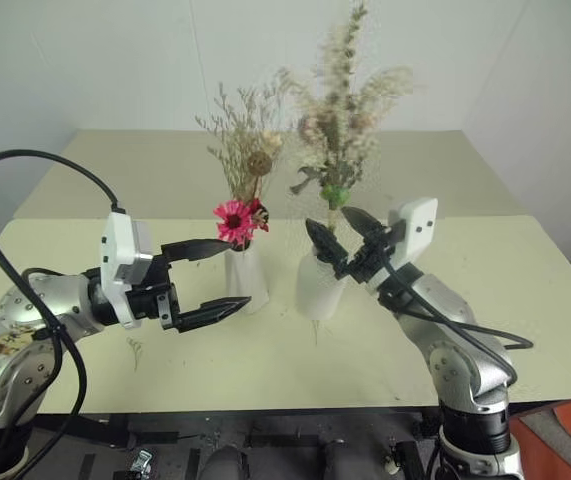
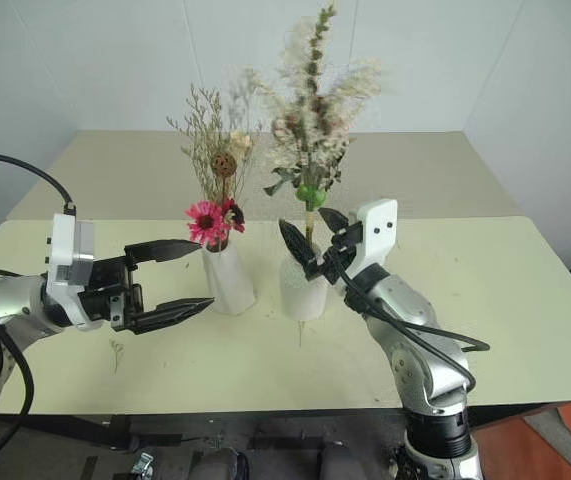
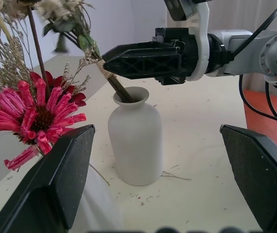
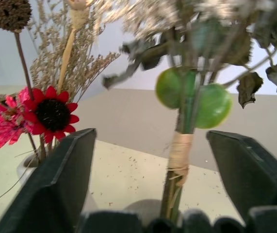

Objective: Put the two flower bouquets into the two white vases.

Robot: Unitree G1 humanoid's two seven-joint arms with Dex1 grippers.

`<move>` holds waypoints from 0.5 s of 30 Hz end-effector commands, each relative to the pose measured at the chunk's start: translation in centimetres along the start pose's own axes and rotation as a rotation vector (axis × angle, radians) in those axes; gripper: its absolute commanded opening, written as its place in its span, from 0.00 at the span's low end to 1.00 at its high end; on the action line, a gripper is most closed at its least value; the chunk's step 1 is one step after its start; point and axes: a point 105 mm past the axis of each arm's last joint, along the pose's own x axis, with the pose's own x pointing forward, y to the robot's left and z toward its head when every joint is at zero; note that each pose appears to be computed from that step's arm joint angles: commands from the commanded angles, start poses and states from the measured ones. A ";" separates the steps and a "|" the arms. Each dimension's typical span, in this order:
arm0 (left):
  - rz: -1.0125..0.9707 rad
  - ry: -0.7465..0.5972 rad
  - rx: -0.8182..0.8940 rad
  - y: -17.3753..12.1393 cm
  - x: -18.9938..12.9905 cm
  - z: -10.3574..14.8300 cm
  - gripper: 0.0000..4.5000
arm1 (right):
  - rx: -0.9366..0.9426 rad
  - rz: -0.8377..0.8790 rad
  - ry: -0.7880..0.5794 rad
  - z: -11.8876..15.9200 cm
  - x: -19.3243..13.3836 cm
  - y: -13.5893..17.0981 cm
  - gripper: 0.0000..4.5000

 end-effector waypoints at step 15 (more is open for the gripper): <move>-0.033 -0.014 0.038 0.1 0.4 0.8 1.00 | 0.097 0.079 0.021 1.2 0.1 -1.4 0.99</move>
